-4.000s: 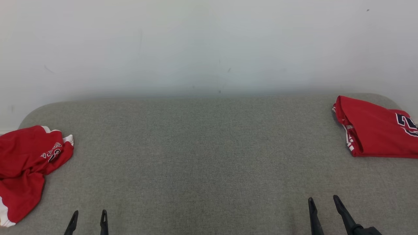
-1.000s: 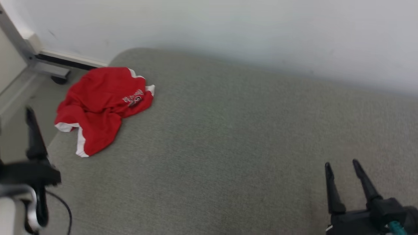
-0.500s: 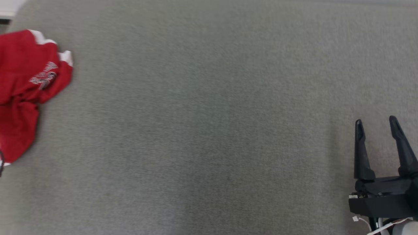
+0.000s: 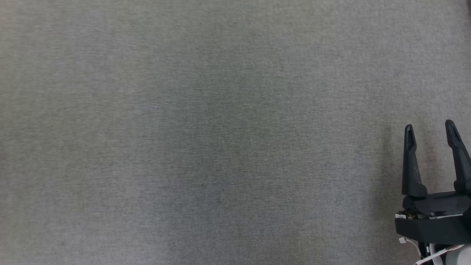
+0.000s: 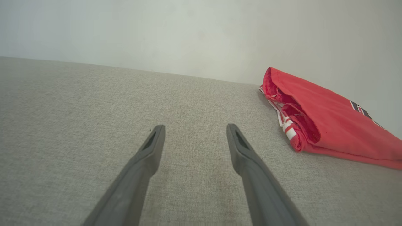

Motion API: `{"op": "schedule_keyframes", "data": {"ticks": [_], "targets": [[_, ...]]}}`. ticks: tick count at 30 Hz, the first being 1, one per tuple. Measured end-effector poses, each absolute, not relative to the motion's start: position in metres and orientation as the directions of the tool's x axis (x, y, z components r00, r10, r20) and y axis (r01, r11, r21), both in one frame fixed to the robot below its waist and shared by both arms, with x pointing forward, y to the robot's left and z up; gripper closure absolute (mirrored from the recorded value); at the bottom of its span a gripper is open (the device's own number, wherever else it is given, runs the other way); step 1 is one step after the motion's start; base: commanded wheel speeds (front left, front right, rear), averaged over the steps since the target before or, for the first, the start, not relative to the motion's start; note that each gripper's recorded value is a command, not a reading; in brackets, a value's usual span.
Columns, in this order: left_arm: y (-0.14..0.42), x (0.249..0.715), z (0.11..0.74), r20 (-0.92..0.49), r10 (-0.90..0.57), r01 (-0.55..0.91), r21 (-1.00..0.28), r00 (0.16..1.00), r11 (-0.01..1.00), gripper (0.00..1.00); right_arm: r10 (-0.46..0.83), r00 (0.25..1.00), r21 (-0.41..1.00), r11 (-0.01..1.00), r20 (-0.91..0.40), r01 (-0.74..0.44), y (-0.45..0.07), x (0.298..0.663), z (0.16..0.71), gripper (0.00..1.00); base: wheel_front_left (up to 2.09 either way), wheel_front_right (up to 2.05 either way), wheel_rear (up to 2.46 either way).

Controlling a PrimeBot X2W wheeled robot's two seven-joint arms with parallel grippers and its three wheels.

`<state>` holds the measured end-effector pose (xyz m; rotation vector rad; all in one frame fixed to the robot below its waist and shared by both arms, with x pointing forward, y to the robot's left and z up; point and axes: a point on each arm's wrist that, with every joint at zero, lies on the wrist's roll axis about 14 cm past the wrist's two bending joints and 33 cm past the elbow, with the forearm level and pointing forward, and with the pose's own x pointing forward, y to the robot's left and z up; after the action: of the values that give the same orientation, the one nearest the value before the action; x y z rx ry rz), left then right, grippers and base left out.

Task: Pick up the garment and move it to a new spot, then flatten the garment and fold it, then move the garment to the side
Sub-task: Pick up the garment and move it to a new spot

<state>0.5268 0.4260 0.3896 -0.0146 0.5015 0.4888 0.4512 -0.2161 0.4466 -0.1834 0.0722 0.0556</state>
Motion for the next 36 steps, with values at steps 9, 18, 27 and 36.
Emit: {"op": "schedule_keyframes", "data": {"ticks": [9,18,27,36], "targets": [[0.422,0.52,0.361,-0.668,0.422,-0.53,0.049,0.613,0.847,0.0,0.047,0.995,-0.191,0.98,-0.09,-0.063,-0.217,0.448,0.446,0.0,0.0,0.0,0.0],[0.414,0.52,0.371,-0.686,0.401,-0.568,-0.022,0.607,0.823,1.0,0.06,0.995,-0.191,0.979,-0.073,-0.073,-0.212,0.446,0.456,0.0,0.0,0.0,0.0],[0.406,0.561,0.457,-0.407,0.39,-0.477,-0.137,0.826,0.868,1.0,0.076,0.996,-0.172,0.982,-0.039,-0.081,-0.205,0.441,0.47,0.0,0.0,0.0,0.0],[0.369,0.595,0.605,0.018,0.253,-0.249,-0.129,0.967,0.96,1.0,0.09,0.996,-0.113,0.99,0.013,-0.088,-0.191,0.43,0.486,0.0,0.0,0.0,0.0]]}}
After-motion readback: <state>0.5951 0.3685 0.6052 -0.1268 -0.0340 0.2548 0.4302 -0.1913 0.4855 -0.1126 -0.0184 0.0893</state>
